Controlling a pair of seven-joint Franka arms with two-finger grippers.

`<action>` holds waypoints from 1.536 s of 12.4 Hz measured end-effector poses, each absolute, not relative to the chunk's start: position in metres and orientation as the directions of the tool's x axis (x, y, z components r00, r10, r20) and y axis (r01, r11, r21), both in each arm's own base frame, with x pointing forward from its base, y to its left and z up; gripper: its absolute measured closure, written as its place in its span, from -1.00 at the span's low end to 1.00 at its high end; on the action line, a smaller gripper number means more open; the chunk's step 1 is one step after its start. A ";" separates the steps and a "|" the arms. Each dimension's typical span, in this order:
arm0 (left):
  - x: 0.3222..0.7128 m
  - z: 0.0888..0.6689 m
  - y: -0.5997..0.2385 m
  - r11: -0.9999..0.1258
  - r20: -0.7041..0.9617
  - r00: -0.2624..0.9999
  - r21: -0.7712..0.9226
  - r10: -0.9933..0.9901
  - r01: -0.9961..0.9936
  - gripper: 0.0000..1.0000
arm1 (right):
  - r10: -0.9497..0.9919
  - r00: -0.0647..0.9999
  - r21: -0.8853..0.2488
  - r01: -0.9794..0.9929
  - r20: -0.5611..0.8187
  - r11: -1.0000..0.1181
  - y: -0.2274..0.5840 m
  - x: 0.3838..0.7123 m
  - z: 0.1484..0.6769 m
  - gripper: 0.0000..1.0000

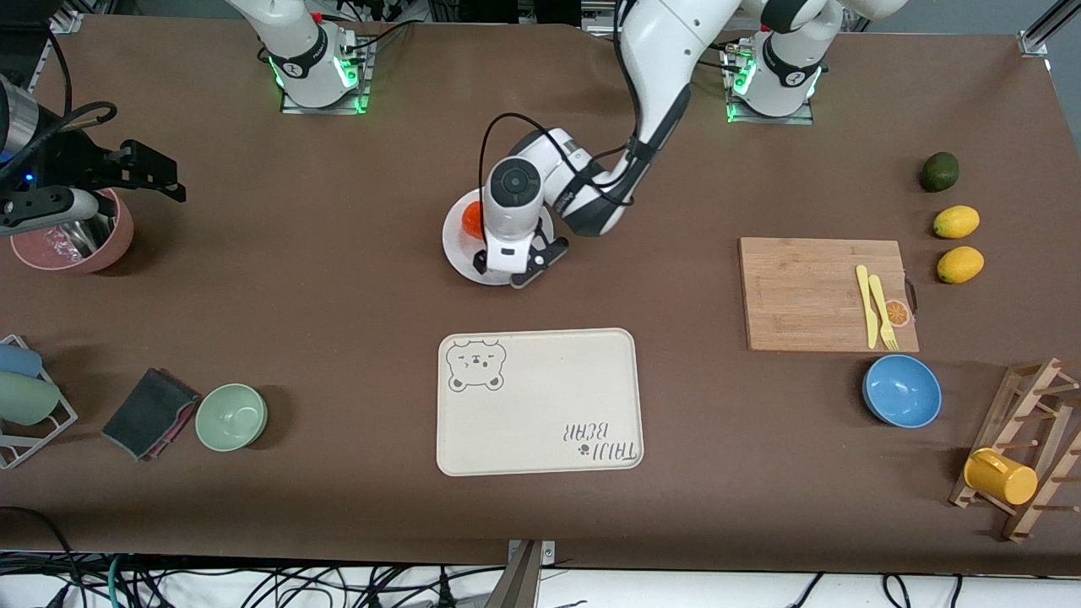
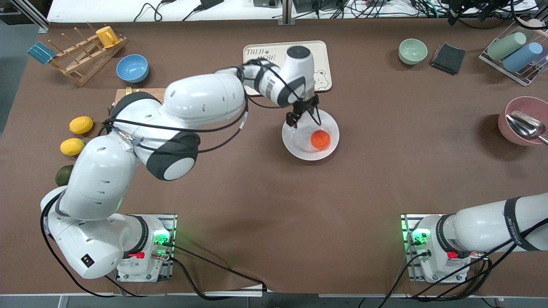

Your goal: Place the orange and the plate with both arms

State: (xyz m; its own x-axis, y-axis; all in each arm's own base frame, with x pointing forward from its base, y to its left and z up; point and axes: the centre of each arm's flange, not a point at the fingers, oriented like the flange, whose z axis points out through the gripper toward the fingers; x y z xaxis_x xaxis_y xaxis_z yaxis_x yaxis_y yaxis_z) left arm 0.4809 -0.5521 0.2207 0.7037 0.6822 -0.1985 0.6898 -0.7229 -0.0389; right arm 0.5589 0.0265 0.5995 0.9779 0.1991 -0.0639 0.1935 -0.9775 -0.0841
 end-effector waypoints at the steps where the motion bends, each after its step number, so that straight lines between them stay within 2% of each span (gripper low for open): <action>1: 0.501 0.238 -0.529 -0.723 -0.206 0.698 -0.076 0.685 0.687 -1.00 | 0.199 0.978 -0.084 0.193 -0.064 -0.977 0.026 0.559 0.599 -1.00; 5: 0.591 0.297 -0.393 -0.743 -0.260 0.700 -0.140 0.666 0.655 -1.00 | 0.199 0.978 -0.084 0.193 -0.064 -0.978 0.026 0.559 0.599 -1.00; 10: 0.676 0.316 -0.173 -0.815 -0.339 0.755 -0.066 0.561 0.576 -1.00 | 0.178 0.982 -0.084 0.173 -0.065 -0.981 0.015 0.560 0.599 -1.00; 14: 0.692 0.325 -0.022 -0.908 -0.314 0.858 -0.034 0.406 0.417 -1.00 | 0.169 0.983 -0.085 0.163 -0.073 -0.983 0.010 0.562 0.594 -1.00; 17: 0.691 0.343 0.024 -0.976 -0.286 0.938 0.040 0.196 0.216 -1.00 | 0.165 0.982 -0.086 0.158 -0.089 -0.984 0.007 0.566 0.585 -1.00; 19: 0.690 0.373 0.044 -0.991 -0.235 0.969 0.081 0.081 0.102 -1.00 | 0.166 0.977 -0.078 0.156 -0.137 -0.985 0.006 0.577 0.559 -1.00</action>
